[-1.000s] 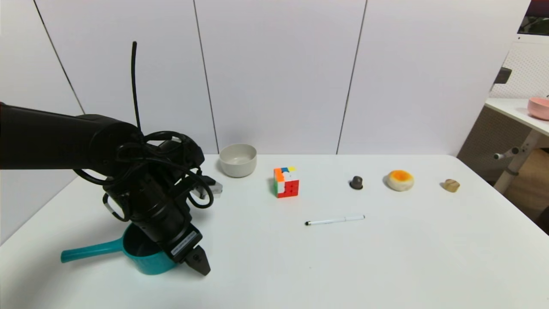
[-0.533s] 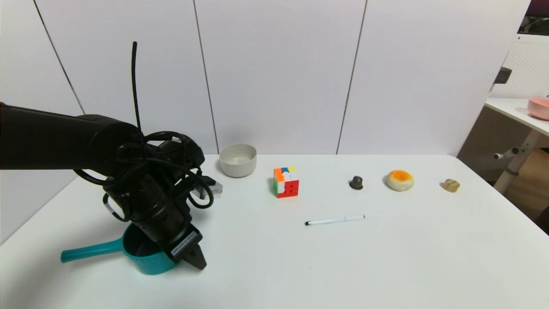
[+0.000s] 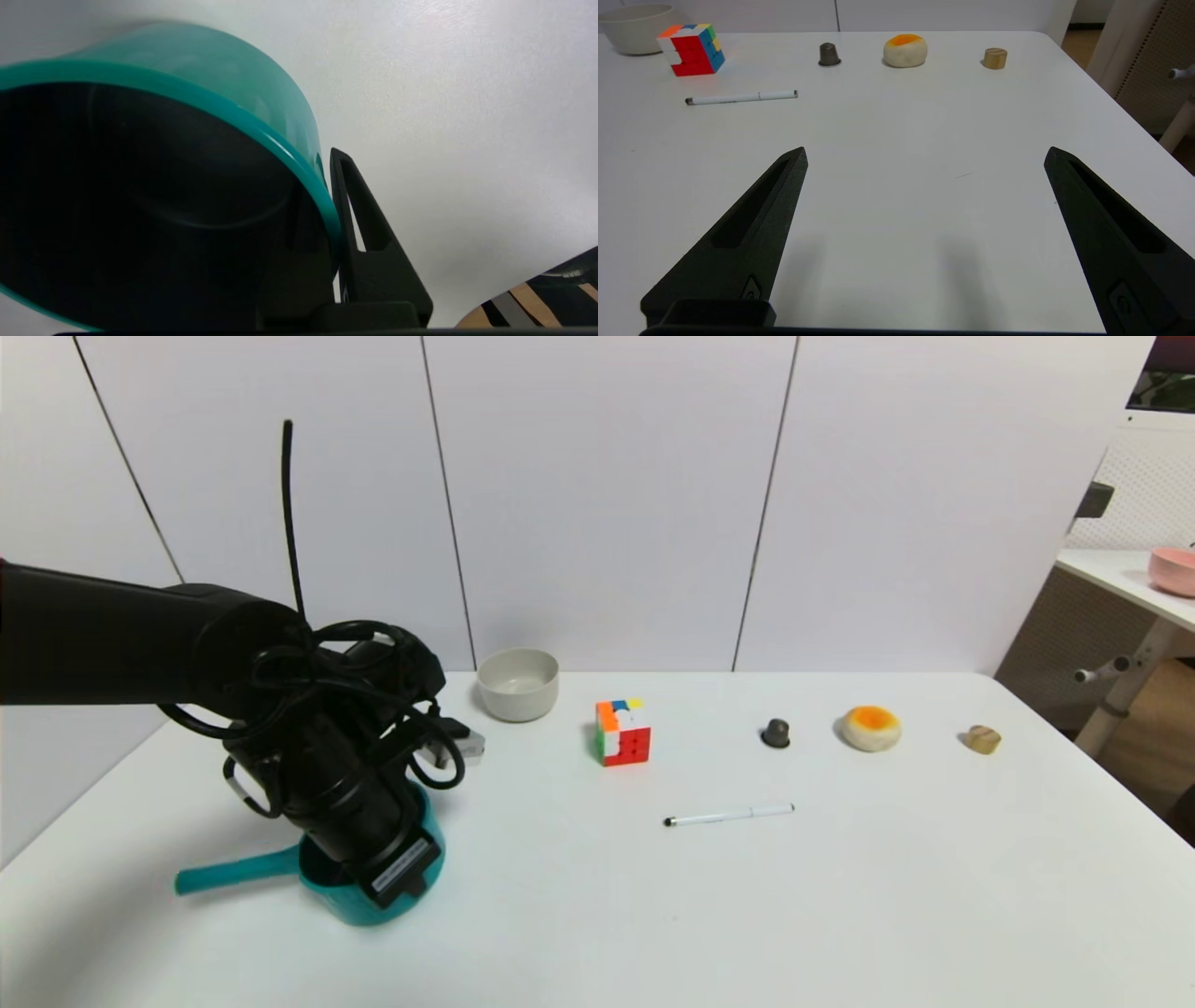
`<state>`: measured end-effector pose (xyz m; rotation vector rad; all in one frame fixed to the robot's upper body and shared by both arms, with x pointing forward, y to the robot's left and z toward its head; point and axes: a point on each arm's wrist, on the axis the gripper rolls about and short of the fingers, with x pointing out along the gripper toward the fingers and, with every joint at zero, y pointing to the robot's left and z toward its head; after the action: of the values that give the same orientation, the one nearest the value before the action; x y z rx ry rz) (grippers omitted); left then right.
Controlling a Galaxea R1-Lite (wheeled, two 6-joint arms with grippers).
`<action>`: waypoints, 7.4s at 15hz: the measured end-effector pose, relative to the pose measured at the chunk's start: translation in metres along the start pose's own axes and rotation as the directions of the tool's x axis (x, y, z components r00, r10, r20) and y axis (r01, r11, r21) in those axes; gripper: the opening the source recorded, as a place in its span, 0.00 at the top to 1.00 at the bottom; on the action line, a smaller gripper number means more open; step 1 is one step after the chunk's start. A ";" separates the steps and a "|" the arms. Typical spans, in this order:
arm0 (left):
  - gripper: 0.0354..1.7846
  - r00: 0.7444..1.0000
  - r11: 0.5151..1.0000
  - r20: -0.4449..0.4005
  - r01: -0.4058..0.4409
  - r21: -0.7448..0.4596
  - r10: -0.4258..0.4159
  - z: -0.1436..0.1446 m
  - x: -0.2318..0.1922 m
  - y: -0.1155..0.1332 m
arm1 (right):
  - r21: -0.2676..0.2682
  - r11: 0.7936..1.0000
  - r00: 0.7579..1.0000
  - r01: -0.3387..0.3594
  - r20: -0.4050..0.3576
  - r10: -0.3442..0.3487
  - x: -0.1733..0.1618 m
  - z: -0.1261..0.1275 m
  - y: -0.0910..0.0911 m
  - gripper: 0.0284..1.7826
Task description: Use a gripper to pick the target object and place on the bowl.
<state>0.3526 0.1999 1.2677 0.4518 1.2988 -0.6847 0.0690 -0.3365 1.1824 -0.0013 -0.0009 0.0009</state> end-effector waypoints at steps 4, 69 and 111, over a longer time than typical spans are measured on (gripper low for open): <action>0.95 1.000 1.000 0.005 -0.002 0.000 0.002 -0.001 -0.002 0.000 | 0.000 1.000 1.000 0.000 0.000 0.000 0.000 0.000 0.000 0.02; 0.95 0.831 0.895 0.503 -0.389 0.219 0.238 0.149 0.013 0.070 | 0.000 1.000 1.000 0.000 0.000 0.000 0.000 0.000 0.000 0.02; 0.06 0.726 0.900 0.605 -0.435 0.036 0.327 -0.212 -0.099 -0.065 | 0.000 1.000 1.000 0.000 0.000 0.000 0.000 0.000 0.000 0.02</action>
<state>0.1445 0.3128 1.3204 0.5769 0.5249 -0.5243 0.0690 -0.3365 1.1825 -0.0013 -0.0013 0.0009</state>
